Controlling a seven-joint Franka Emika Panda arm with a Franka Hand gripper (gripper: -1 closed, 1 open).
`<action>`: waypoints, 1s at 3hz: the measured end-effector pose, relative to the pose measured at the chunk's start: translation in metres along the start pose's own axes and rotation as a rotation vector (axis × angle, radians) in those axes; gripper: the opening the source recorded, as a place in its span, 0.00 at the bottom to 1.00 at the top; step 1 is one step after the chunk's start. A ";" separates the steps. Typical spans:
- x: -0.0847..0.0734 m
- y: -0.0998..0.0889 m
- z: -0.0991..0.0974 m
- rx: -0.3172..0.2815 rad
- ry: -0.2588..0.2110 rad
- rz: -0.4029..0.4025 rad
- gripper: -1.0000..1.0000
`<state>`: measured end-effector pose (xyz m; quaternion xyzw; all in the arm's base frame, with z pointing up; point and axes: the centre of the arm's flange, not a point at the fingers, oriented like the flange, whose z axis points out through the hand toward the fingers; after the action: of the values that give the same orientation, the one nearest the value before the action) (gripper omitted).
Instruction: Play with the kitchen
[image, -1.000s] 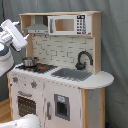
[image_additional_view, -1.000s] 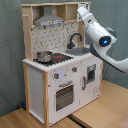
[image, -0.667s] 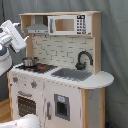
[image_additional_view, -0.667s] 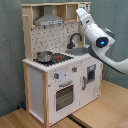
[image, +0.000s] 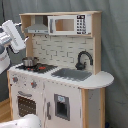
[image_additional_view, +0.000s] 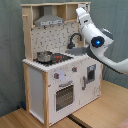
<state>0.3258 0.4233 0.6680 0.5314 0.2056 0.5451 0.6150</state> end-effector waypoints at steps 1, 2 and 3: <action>0.002 0.002 0.006 -0.004 -0.062 0.052 1.00; 0.000 0.005 0.022 -0.016 -0.135 0.095 1.00; -0.004 0.001 0.048 -0.047 -0.204 0.133 1.00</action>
<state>0.3637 0.3992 0.6848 0.5820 0.0937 0.5324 0.6075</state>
